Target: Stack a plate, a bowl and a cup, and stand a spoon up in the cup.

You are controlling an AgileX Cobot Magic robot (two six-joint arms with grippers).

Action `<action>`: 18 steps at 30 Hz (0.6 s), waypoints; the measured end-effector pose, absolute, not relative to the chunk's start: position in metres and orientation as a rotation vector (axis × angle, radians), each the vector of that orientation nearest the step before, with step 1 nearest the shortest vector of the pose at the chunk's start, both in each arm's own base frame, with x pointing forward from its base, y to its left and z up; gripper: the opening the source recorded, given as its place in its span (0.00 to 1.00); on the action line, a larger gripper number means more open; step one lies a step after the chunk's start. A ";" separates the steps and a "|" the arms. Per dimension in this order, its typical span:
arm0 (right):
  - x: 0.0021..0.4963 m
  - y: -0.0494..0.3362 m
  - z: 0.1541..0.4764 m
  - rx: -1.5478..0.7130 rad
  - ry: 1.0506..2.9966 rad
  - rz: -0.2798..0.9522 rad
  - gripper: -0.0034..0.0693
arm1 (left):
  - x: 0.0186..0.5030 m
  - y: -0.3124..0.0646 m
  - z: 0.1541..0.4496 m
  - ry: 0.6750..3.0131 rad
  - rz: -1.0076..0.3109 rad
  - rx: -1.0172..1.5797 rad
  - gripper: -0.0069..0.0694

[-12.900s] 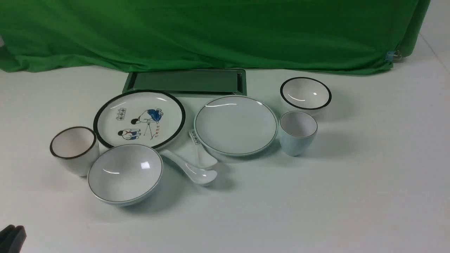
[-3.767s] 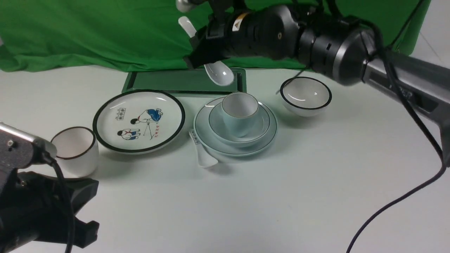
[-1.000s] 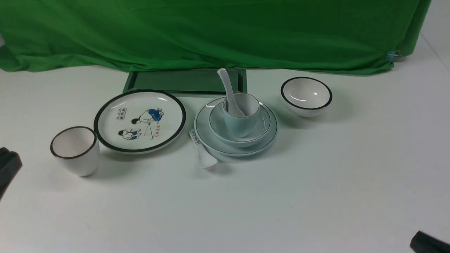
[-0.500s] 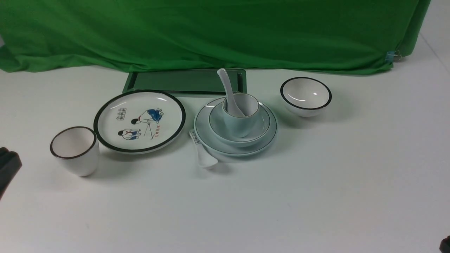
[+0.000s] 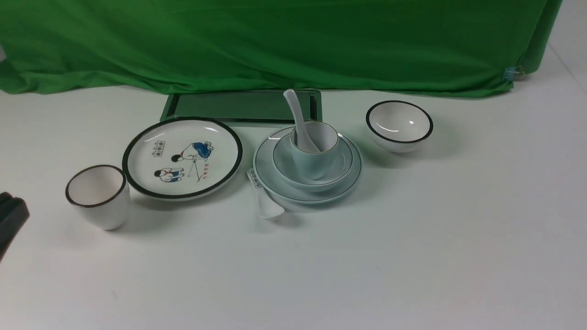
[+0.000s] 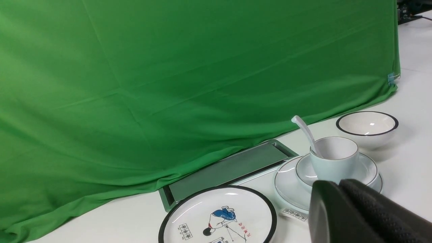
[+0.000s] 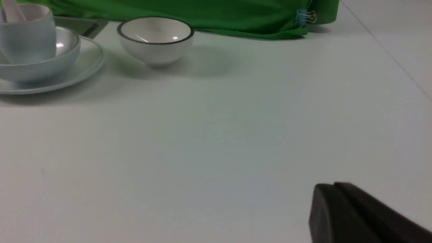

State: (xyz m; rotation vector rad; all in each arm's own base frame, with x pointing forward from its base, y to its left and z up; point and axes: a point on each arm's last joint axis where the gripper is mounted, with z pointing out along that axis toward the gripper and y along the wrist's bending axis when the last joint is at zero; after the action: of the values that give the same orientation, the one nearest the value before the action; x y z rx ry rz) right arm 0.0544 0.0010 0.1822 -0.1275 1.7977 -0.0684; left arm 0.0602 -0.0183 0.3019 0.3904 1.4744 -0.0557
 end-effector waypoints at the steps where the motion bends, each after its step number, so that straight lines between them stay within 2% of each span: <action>1: 0.054 0.001 0.182 -0.136 1.797 -0.075 0.06 | 0.060 -0.018 0.302 1.474 -0.056 0.390 0.05; 18: 0.054 0.001 0.182 -0.151 1.799 -0.087 0.08 | 0.060 -0.018 0.302 1.474 -0.056 0.390 0.05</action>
State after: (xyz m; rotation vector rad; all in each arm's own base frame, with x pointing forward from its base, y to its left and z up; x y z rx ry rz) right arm 0.0544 0.0010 0.1820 -0.1509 1.7988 -0.0867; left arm 0.0602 -0.0183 0.3019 0.3904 1.4744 -0.0557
